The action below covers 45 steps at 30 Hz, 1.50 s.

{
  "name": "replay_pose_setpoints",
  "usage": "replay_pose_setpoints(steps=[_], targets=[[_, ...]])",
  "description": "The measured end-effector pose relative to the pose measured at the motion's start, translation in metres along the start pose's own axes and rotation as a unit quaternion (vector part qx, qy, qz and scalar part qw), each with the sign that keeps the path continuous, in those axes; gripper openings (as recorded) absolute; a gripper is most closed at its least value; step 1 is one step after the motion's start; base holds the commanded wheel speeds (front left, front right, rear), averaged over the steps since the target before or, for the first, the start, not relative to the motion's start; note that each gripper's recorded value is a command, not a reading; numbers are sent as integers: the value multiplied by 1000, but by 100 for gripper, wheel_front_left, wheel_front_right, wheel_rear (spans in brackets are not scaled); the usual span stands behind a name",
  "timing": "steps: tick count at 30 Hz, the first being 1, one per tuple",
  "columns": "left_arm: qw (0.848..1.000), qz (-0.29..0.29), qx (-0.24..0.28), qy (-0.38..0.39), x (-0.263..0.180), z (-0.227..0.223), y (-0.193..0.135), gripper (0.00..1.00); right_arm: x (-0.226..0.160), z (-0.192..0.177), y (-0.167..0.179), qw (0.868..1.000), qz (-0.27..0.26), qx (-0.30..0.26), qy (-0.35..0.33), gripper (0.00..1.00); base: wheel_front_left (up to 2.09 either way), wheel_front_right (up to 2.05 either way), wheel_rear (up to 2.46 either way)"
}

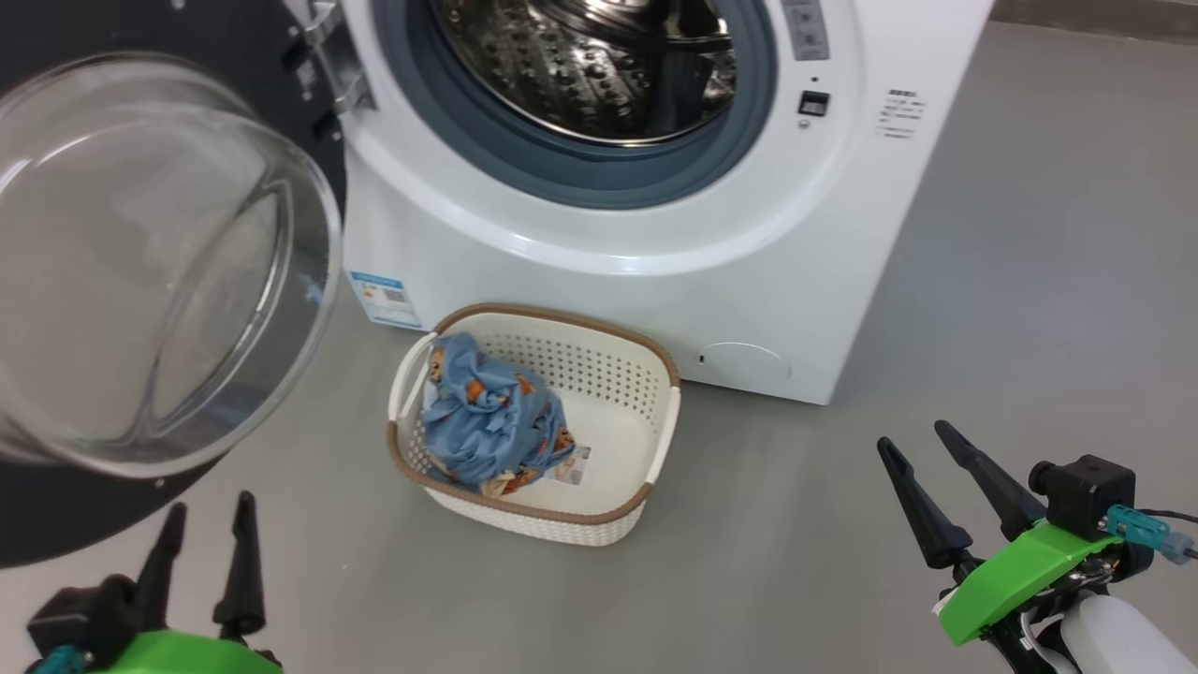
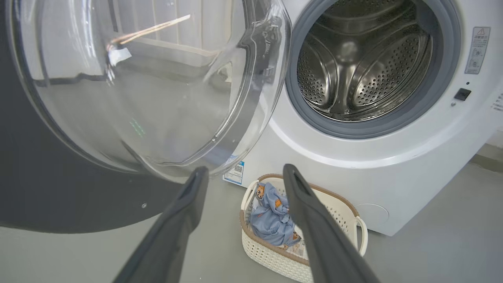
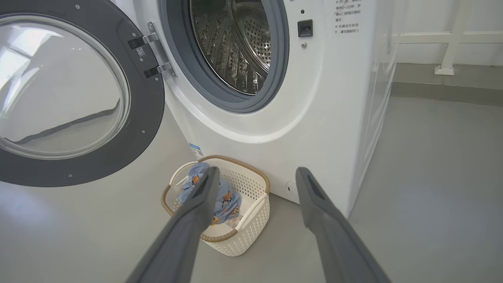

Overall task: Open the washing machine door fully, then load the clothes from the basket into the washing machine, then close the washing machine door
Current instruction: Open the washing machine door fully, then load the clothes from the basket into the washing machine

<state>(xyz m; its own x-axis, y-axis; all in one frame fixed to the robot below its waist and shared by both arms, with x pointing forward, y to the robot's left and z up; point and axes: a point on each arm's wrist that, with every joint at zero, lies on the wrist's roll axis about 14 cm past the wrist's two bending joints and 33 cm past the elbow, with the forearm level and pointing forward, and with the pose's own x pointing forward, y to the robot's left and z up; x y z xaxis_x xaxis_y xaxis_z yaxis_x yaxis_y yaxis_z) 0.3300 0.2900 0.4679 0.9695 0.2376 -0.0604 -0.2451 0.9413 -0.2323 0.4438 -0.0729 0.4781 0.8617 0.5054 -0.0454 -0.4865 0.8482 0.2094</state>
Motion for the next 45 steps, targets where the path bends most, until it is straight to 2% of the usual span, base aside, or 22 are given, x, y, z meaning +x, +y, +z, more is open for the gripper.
replay_pose_setpoints(steps=[9, 26, 32, 45], targets=[[996, -92, -4, 6, 7, -5, -55, 100, -36, 9, -37, 998, -67, 5, -16, 100, 0, 0, 0], [982, -187, -10, 25, 22, -18, -119, 100, -108, 18, -93, 982, -184, 3, -38, 100, 0, 0, 0], [979, -200, -11, 24, 24, -18, -129, 100, -119, 19, -98, 979, -198, 3, -42, 100, 0, 0, 0], [980, -194, -15, 32, 25, -23, -125, 100, -114, 17, -99, 979, -201, 10, -43, 100, 0, 0, 0]])
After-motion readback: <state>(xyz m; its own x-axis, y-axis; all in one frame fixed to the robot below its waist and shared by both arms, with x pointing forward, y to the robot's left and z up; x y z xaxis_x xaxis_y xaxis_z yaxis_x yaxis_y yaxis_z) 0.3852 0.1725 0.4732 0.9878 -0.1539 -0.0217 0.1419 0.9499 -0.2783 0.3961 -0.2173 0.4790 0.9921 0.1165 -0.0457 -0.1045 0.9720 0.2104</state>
